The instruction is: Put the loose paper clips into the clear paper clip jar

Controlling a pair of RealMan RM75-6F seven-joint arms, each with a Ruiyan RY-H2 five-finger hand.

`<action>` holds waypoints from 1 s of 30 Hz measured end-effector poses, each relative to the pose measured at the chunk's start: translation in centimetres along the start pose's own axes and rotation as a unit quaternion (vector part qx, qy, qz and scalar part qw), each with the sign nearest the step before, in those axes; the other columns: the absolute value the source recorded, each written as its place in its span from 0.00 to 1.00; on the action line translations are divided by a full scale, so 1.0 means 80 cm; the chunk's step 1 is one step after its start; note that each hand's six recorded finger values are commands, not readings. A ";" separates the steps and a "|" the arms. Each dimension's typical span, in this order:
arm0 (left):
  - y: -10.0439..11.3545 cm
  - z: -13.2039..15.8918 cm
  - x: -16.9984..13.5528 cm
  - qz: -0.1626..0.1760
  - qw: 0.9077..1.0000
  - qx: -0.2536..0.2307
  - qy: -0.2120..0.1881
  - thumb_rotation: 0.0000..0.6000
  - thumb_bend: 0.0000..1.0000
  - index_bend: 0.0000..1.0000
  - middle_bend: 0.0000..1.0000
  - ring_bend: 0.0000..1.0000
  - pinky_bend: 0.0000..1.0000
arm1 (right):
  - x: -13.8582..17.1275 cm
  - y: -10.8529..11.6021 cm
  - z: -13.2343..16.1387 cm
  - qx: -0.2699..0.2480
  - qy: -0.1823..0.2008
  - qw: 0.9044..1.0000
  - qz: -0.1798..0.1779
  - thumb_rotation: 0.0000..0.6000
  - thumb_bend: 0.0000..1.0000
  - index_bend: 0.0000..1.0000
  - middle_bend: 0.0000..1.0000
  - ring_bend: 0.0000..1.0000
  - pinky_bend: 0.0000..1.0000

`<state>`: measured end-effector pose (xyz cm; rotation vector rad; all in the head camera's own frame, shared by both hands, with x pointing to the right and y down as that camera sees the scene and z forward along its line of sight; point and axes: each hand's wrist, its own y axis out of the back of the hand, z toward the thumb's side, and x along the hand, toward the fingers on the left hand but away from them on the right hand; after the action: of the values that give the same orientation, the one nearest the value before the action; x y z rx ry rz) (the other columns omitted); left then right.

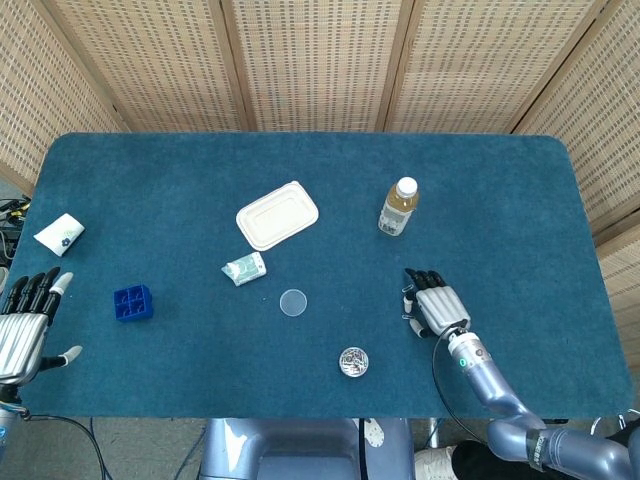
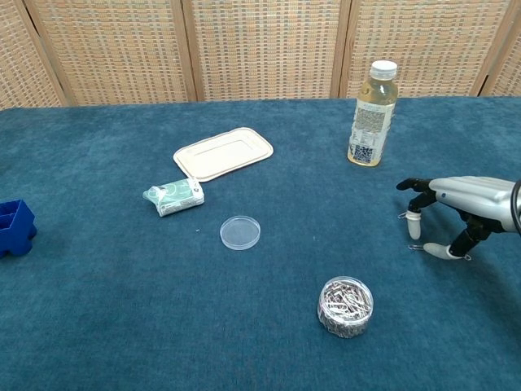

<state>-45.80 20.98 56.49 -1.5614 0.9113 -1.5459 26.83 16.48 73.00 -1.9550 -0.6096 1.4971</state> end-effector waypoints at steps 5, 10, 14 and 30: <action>0.000 0.000 0.000 0.000 1.000 -0.001 0.000 1.00 0.00 0.00 0.00 0.00 0.00 | -0.004 -0.003 -0.003 0.010 -0.002 1.000 -0.003 1.00 0.38 0.48 0.00 0.00 0.00; 0.001 0.000 0.000 0.001 1.000 -0.002 0.000 1.00 0.00 0.00 0.00 0.00 0.00 | -0.006 -0.008 -0.004 0.016 -0.002 1.000 -0.003 1.00 0.38 0.48 0.00 0.00 0.00; 0.001 0.000 0.000 0.000 1.000 -0.002 -0.001 1.00 0.00 0.00 0.00 0.00 0.00 | -0.007 -0.011 -0.001 0.022 0.004 1.000 -0.003 1.00 0.38 0.49 0.00 0.00 0.00; 0.000 0.000 0.001 -0.002 1.000 -0.004 -0.002 1.00 0.00 0.00 0.00 0.00 0.00 | -0.007 -0.019 0.007 0.041 0.023 0.999 -0.001 1.00 0.39 0.54 0.00 0.00 0.00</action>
<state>-45.79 20.94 56.51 -1.5715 0.9144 -1.5439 26.11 17.29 74.38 -1.9205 -0.5210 1.4486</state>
